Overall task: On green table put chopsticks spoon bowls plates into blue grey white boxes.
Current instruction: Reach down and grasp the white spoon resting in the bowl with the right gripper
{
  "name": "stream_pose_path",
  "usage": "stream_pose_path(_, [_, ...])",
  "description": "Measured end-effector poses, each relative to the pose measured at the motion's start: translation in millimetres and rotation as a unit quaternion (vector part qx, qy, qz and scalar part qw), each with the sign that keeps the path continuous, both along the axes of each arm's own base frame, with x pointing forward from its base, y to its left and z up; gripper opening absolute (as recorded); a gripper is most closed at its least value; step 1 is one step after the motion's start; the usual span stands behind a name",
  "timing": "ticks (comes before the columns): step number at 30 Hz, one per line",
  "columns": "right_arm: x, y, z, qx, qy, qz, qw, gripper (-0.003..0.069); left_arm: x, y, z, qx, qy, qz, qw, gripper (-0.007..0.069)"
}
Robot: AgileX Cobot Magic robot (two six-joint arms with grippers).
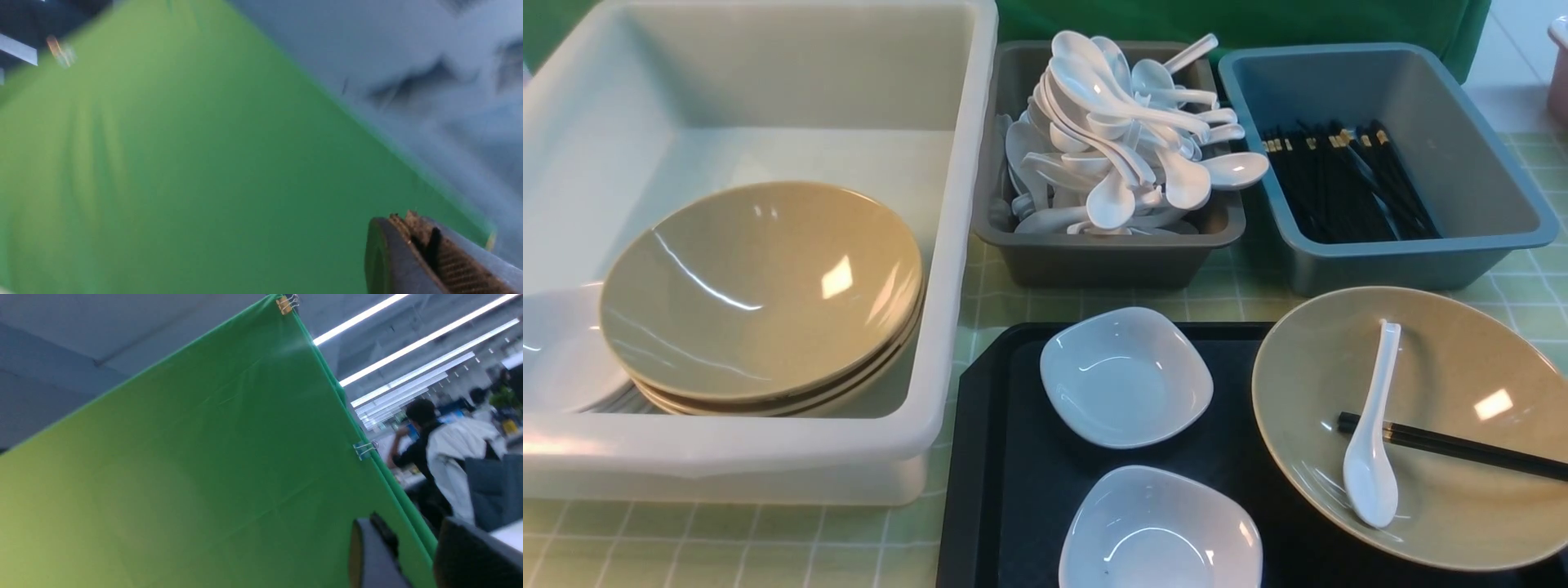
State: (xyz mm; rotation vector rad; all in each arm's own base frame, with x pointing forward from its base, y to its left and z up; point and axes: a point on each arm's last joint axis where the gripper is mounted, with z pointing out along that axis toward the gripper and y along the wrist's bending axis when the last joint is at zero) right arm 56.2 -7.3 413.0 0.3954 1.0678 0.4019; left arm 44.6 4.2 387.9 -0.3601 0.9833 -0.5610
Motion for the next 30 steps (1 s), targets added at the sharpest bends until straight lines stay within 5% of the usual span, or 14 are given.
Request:
stream_pose_path(4, [32.6, -5.0, 15.6, -0.074, 0.163, -0.033, 0.983, 0.0236, 40.0, -9.6, 31.3, 0.079, 0.176, -0.022, 0.981, -0.0002])
stream_pose_path(7, [62.1, -9.2, -0.3, -0.158, 0.277, -0.041, 0.947, 0.0236, 75.6, -9.6, 18.7, 0.155, 0.312, -0.009, 0.937, -0.0002])
stream_pose_path(10, [82.5, -11.1, -19.1, -0.146, 0.359, -0.019, 0.922, 0.0236, 94.5, -10.7, 1.5, 0.186, 0.382, -0.014, 0.905, -0.0002])
stream_pose_path(16, [108.9, 1.9, -60.0, -0.147, 0.52, 0.1, 0.836, 0.0236, 99.3, -30.8, -15.0, 0.206, 0.399, -0.087, 0.889, -0.0002])
stream_pose_path(17, [121.8, 15.5, -76.2, -0.155, 0.567, 0.183, 0.788, 0.0236, 97.7, -44.2, -20.9, 0.228, 0.397, -0.134, 0.879, -0.0002])
stream_pose_path(21, [141.8, 39.5, -97.2, -0.166, 0.612, 0.252, 0.731, 0.0236, 97.0, -68.0, -26.1, 0.276, 0.384, -0.21, 0.856, -0.0002])
stream_pose_path(30, [188.8, 73.2, -157.2, -0.131, 0.704, 0.182, 0.674, 0.03, 101.9, -104.3, -40.8, 0.351, 0.372, -0.301, 0.805, -0.0002])
